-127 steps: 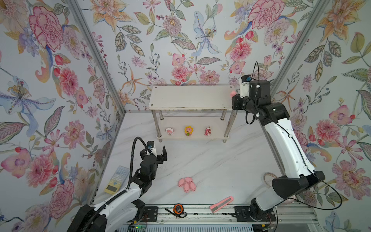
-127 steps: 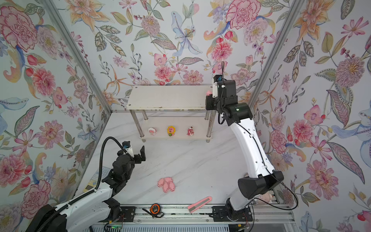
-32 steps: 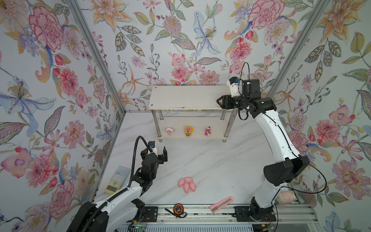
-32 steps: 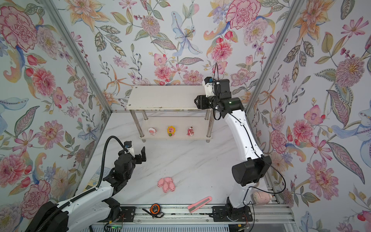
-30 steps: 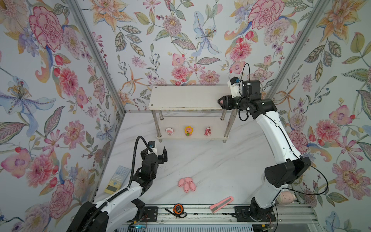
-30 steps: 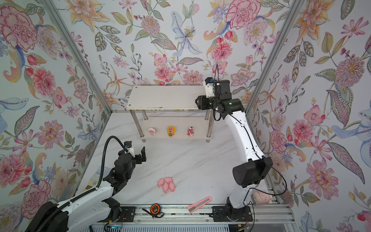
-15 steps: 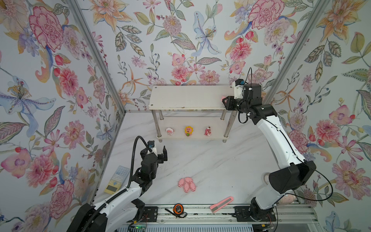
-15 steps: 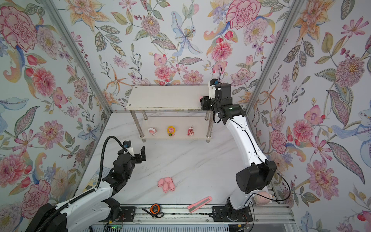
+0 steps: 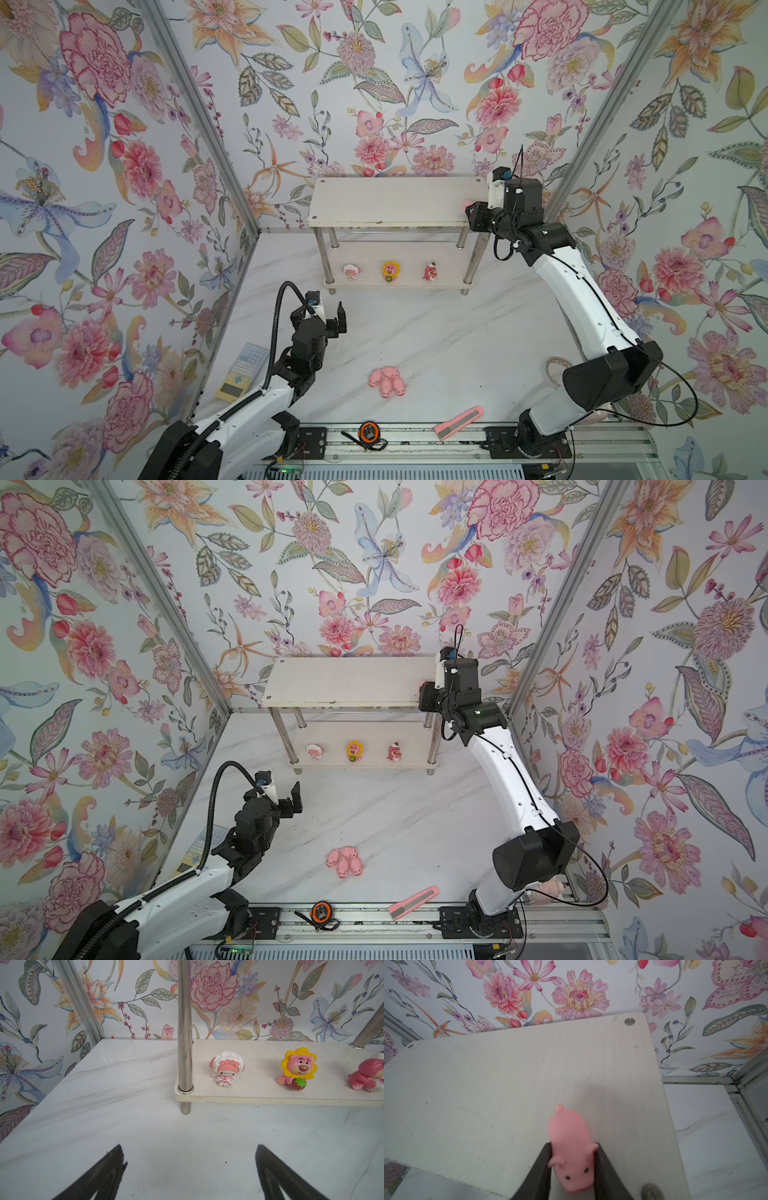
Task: Organize plastic toys on shelves
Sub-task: Place the plastic toy on the shelf.
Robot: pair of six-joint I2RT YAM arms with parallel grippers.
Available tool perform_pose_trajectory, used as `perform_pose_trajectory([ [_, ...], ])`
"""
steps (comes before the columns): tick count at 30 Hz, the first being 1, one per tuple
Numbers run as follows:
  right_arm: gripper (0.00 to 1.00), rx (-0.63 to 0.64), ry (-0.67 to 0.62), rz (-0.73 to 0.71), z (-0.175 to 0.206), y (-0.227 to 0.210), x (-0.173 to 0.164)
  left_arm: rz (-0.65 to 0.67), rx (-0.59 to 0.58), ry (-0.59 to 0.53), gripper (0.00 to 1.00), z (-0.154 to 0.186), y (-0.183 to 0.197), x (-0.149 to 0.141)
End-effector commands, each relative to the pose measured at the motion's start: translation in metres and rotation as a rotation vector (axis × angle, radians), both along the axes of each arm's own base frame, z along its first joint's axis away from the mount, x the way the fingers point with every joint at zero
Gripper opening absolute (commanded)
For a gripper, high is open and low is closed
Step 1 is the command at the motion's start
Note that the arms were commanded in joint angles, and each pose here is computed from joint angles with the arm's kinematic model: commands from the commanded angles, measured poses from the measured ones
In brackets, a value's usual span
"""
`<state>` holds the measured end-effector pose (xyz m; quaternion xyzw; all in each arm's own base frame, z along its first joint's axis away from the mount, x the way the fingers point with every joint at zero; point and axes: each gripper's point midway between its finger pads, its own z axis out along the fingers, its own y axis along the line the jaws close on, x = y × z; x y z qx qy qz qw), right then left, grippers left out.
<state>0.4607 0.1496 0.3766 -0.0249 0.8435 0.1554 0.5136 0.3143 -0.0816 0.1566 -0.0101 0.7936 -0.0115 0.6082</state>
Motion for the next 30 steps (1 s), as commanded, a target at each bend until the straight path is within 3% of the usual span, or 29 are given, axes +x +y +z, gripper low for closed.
perform_pose_trajectory([
  [1, 0.37, -0.007, 0.059, -0.016, -0.021, 0.002, 0.000, 0.015, -0.026, -0.030, 0.99, 0.013, 0.002, 0.002],
  [6, 0.50, -0.001, 0.065, 0.001, -0.023, 0.012, 0.000, 0.021, -0.026, -0.034, 0.99, 0.014, 0.005, 0.001],
  [11, 0.55, 0.007, 0.063, 0.019, -0.021, 0.015, -0.008, 0.019, -0.026, -0.032, 0.99, 0.014, 0.004, 0.001],
  [22, 0.66, -0.019, -0.019, -0.086, 0.005, -0.032, -0.060, 0.015, -0.033, -0.036, 0.99, 0.013, 0.004, 0.000],
  [27, 0.58, -0.147, 0.016, -0.056, -0.029, -0.029, -0.102, 0.009, -0.044, -0.039, 0.99, 0.013, 0.002, 0.000],
  [30, 0.54, -0.277, 0.081, 0.051, -0.080, -0.005, -0.130, 0.009, -0.038, -0.040, 0.99, 0.014, 0.002, 0.000],
])
